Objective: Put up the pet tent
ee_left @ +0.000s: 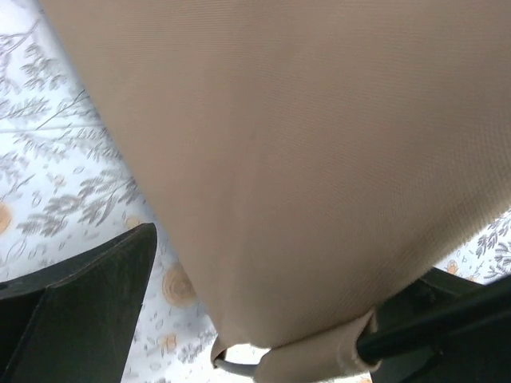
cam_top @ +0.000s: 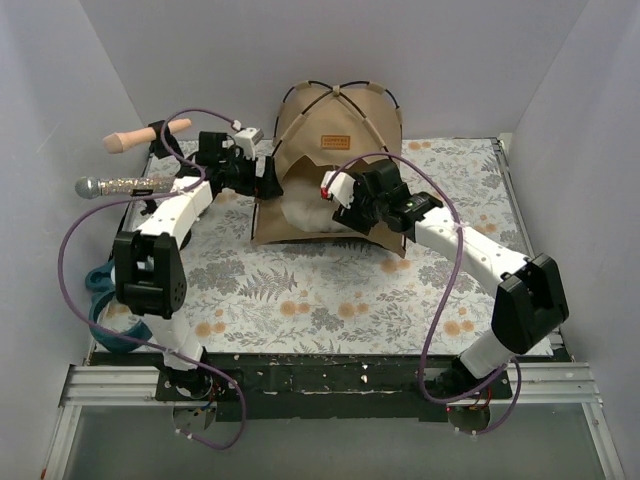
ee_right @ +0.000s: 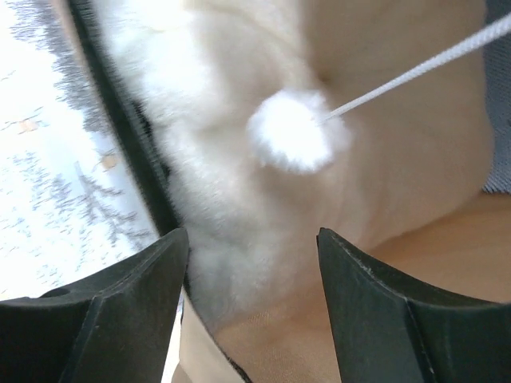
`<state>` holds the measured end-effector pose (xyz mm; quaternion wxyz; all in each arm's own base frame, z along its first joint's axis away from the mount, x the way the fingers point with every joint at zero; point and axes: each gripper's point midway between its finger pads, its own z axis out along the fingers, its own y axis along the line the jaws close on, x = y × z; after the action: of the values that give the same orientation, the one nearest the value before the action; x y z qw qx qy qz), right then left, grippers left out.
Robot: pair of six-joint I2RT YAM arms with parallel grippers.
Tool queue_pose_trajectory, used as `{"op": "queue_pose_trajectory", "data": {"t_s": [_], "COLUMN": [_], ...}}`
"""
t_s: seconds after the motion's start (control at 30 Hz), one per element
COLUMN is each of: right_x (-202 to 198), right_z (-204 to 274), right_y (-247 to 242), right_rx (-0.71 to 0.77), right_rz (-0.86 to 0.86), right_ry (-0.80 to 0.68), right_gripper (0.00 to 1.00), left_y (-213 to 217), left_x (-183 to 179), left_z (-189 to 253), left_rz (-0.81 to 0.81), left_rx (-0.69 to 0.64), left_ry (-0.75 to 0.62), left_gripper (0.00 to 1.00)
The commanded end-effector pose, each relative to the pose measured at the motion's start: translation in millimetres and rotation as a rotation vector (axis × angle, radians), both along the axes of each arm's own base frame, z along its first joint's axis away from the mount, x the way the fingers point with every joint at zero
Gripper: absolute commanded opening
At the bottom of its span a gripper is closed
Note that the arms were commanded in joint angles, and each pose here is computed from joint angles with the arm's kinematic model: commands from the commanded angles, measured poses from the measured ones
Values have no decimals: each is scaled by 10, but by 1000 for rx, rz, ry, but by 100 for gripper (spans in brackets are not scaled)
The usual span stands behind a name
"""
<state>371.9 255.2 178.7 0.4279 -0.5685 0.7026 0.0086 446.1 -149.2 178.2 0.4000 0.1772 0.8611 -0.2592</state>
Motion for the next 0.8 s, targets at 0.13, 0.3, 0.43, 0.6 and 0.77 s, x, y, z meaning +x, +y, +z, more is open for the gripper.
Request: {"op": "queue_pose_trajectory", "data": {"t_s": [0.13,0.3,0.43,0.6,0.77], "right_x": [-461,-715,-851,-851,-951], "right_z": [-31,88,-106,-362,68], "right_y": [-81,-2,-122,-329,-83], "right_rx": [91,162,99,15,148], "right_rz": [83,218,259,223,344], "right_ry": [164,175,195,266,205], "right_gripper": [77,76,71,66,72], "left_y": [-318,-341,-82,440,895], "left_x": [83,-479,-706,-596,-304], "left_z": [388,947,1254,1217,818], "left_rz": [-166,-289,-299,-145,12], "left_rx": [-20,-80,-102,-35,208], "left_ry": [-42,-175,-207,-142,-122], "left_gripper": [98,98,98,98,98]}}
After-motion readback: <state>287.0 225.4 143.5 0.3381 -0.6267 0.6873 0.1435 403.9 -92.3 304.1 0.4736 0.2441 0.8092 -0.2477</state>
